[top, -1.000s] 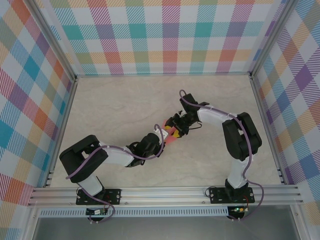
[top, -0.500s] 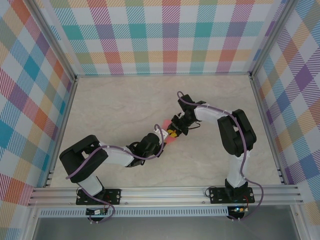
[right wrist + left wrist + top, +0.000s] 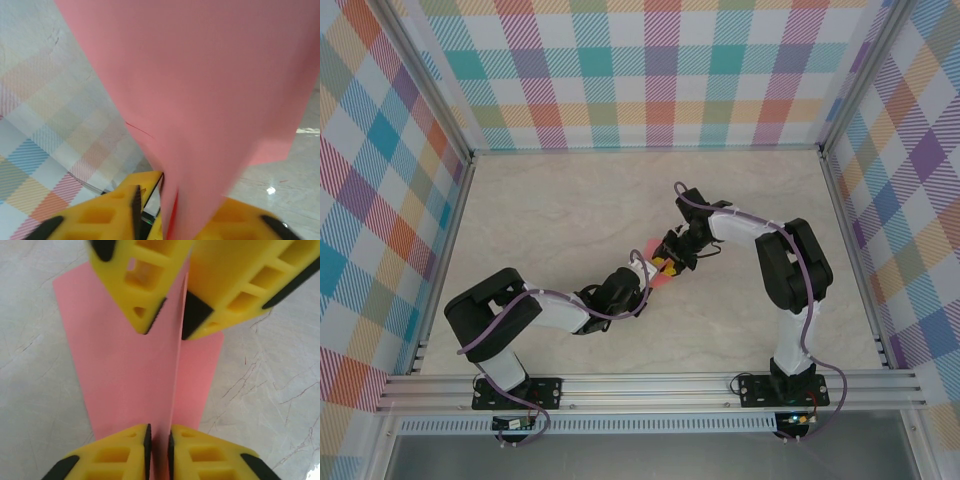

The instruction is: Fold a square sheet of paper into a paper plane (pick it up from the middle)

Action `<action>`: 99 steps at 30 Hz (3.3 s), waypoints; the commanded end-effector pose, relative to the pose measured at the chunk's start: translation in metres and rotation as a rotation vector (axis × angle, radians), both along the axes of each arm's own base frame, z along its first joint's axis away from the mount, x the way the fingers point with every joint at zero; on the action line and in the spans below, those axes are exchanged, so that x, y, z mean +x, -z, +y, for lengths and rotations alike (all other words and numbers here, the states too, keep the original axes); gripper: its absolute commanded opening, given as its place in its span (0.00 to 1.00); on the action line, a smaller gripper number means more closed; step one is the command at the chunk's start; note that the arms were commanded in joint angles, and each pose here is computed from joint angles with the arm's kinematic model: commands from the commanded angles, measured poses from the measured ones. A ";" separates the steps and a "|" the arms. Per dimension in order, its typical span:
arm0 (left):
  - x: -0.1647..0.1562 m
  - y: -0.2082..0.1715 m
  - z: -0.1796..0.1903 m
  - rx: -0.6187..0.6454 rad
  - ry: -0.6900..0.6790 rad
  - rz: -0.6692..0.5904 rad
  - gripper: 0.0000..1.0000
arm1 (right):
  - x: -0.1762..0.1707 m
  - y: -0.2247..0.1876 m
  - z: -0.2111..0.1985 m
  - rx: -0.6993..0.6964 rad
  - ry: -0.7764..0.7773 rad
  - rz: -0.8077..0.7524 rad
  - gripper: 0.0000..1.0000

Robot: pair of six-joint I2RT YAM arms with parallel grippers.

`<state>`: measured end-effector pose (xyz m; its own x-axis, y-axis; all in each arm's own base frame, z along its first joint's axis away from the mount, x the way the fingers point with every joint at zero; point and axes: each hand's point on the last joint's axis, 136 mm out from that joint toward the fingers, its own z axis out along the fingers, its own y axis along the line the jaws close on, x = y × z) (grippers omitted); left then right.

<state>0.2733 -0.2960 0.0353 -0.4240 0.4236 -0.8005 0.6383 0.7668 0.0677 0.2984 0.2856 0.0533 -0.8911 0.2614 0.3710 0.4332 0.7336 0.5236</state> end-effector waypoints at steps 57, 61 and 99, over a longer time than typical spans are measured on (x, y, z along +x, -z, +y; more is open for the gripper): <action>-0.007 0.004 0.017 -0.663 -0.418 0.655 0.06 | -0.003 0.028 0.012 0.077 -0.261 -0.335 0.43; -0.007 -0.002 0.022 -0.636 -0.426 0.639 0.20 | -0.007 0.043 0.004 -0.014 -0.269 -0.295 0.42; 0.009 -0.008 0.012 -0.584 -0.474 0.696 0.02 | -0.028 0.096 -0.036 -0.371 -0.241 -0.099 0.47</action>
